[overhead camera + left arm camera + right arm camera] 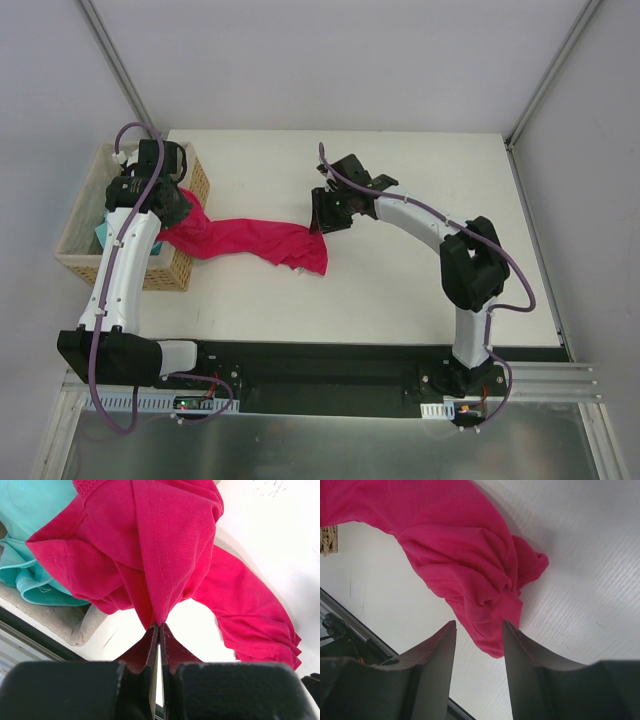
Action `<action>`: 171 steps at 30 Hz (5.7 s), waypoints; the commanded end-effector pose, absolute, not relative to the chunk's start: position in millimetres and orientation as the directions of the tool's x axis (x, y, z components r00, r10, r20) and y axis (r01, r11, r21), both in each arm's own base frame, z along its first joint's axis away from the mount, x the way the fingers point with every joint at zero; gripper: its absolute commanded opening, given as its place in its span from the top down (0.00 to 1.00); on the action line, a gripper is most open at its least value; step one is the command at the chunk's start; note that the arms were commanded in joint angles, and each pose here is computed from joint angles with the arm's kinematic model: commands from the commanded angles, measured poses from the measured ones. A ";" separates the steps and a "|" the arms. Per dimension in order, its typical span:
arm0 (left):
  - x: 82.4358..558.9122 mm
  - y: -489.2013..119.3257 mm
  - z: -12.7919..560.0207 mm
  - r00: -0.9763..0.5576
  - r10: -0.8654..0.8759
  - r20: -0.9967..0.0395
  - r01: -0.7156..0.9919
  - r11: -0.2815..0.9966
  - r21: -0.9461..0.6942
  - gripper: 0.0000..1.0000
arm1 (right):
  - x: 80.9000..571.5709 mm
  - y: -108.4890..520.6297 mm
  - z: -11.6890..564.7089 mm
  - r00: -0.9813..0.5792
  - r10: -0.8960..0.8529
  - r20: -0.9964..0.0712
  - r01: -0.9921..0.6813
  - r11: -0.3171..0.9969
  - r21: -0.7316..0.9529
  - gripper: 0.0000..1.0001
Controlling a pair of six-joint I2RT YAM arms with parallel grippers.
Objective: Fold and stack the t-shirts
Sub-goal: Flatten out the tshirt
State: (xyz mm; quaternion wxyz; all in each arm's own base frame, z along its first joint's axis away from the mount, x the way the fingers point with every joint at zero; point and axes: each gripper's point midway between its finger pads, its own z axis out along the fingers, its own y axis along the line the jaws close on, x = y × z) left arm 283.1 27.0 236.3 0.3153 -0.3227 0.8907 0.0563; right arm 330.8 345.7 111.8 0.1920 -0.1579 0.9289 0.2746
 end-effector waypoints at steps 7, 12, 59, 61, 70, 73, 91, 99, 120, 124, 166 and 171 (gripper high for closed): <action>286.0 27.2 243.4 -0.565 -0.555 -0.610 -0.612 0.778 -0.141 1.00 | 335.9 372.3 118.7 -0.873 -0.195 -0.447 -0.422 0.761 0.492 0.54; 287.7 26.7 246.7 -0.567 -0.548 -0.615 -0.603 0.785 -0.143 1.00 | 333.7 374.4 111.4 -0.881 -0.188 -0.433 -0.411 0.756 0.509 0.53; 327.8 8.5 302.2 -0.478 -0.504 -0.720 -0.442 0.846 -0.298 1.00 | 406.1 337.1 165.2 -0.799 -0.152 -0.582 -0.421 0.832 0.361 0.99; 331.3 7.8 310.1 -0.469 -0.495 -0.732 -0.426 0.852 -0.304 1.00 | 413.3 328.3 180.2 -0.777 -0.143 -0.613 -0.421 0.842 0.337 0.99; 345.2 -3.0 332.8 -0.444 -0.489 -0.751 -0.352 0.866 -0.356 1.00 | 439.6 287.2 213.9 -0.734 -0.084 -0.674 -0.371 0.881 0.294 0.99; 348.5 -4.9 339.2 -0.437 -0.483 -0.759 -0.333 0.870 -0.363 1.00 | 444.8 280.7 214.8 -0.731 -0.077 -0.679 -0.360 0.887 0.288 0.99; 357.6 -5.5 352.8 -0.423 -0.465 -0.778 -0.307 0.881 -0.360 1.00 | 507.4 233.4 276.2 -0.611 -0.018 -0.791 -0.318 0.921 0.225 0.99; 364.1 -7.2 350.8 -0.428 -0.471 -0.772 -0.306 0.879 -0.366 1.00 | 510.4 212.6 299.6 -0.559 -0.027 -0.829 -0.308 0.935 0.177 0.99; 373.6 -16.3 367.1 -0.396 -0.482 -0.782 -0.248 0.876 -0.414 1.00 | 505.0 147.3 386.6 -0.387 0.019 -0.922 -0.232 0.965 0.118 0.99; 373.9 -18.5 370.3 -0.394 -0.483 -0.782 -0.235 0.875 -0.422 1.00 | 499.8 132.8 404.4 -0.344 0.006 -0.939 -0.203 0.976 0.080 0.99; 382.3 -32.2 472.0 -0.224 -0.380 -0.897 -0.010 0.922 -0.388 1.00 | 410.2 56.2 550.1 0.016 -0.037 -0.999 -0.027 0.999 -0.038 0.99; 373.0 -28.9 491.6 -0.172 -0.370 -0.913 -0.002 0.927 -0.375 1.00 | 396.1 48.7 563.1 0.052 -0.055 -0.997 -0.006 0.998 -0.055 0.99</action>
